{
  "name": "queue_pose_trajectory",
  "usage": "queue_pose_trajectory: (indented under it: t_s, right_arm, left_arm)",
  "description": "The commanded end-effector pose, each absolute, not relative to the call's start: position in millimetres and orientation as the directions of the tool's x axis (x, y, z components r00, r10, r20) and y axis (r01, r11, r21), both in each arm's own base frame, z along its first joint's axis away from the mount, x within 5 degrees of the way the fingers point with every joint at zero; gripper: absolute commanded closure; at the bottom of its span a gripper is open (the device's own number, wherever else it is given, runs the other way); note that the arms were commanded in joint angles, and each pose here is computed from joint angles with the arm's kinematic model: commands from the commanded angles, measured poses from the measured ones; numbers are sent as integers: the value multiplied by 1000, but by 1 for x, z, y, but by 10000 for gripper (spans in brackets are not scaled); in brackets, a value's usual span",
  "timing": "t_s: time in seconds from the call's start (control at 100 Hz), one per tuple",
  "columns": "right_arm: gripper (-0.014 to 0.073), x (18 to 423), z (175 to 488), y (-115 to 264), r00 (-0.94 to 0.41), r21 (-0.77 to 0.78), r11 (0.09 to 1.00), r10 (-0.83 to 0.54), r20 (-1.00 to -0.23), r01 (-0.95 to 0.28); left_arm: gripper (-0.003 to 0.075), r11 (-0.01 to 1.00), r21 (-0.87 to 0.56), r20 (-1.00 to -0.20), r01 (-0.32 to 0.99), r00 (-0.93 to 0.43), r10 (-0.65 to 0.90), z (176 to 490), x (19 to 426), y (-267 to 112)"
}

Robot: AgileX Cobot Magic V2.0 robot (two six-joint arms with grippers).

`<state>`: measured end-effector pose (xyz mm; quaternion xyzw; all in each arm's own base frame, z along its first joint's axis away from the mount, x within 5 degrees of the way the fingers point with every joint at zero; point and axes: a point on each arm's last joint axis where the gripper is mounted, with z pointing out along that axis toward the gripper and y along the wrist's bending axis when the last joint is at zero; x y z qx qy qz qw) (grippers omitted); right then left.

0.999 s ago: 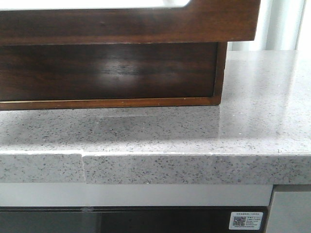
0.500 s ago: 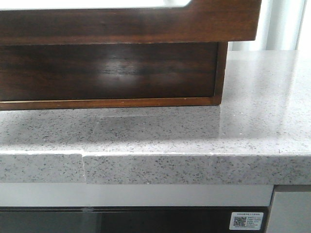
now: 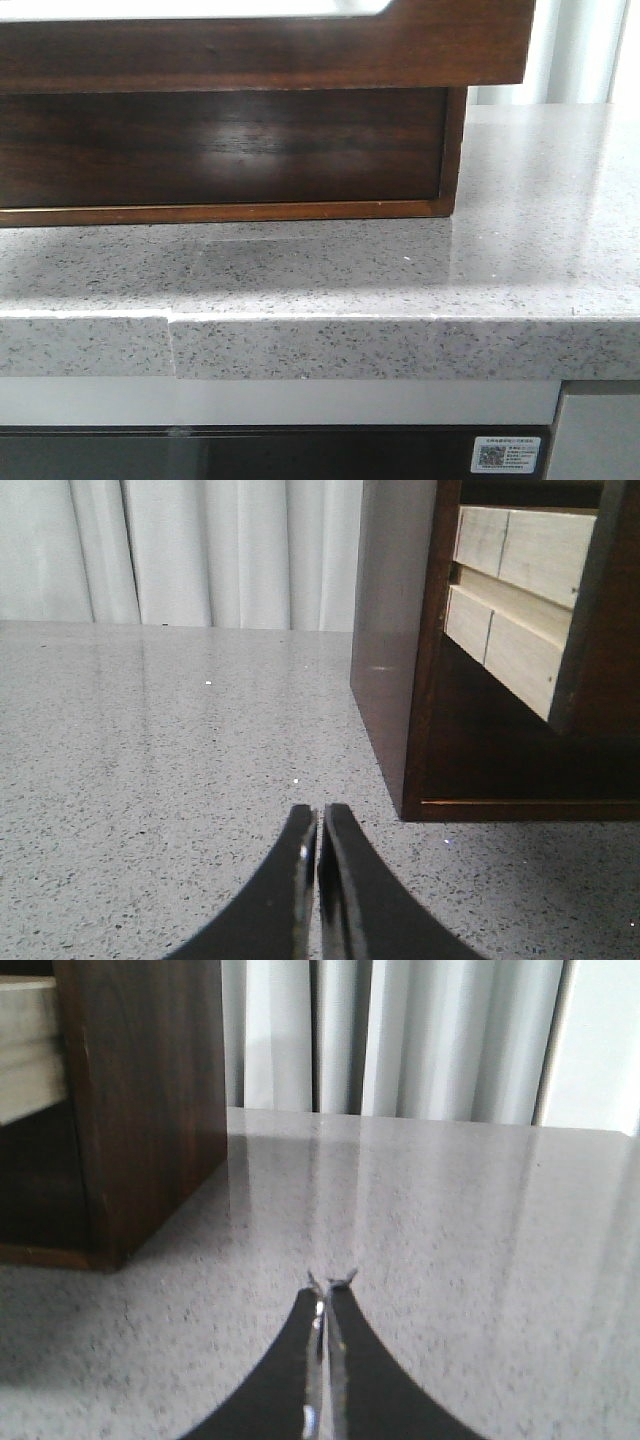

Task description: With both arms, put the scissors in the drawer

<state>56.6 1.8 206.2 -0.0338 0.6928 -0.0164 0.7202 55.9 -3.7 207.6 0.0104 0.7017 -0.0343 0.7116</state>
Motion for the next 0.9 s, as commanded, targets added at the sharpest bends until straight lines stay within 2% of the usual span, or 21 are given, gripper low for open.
queue_pose_trajectory:
  t_s: [0.0, 0.89]
  right_arm:
    - [664, 54, 211, 0, 144, -83, 996, -84, -986, 13]
    - [664, 54, 211, 1, 150, -37, 999, -35, -988, -10]
  left_arm:
    - [741, 997, -53, -995, 61, 86, -59, 204, 55, -3]
    - [741, 997, -53, -995, 61, 86, -59, 204, 55, -3]
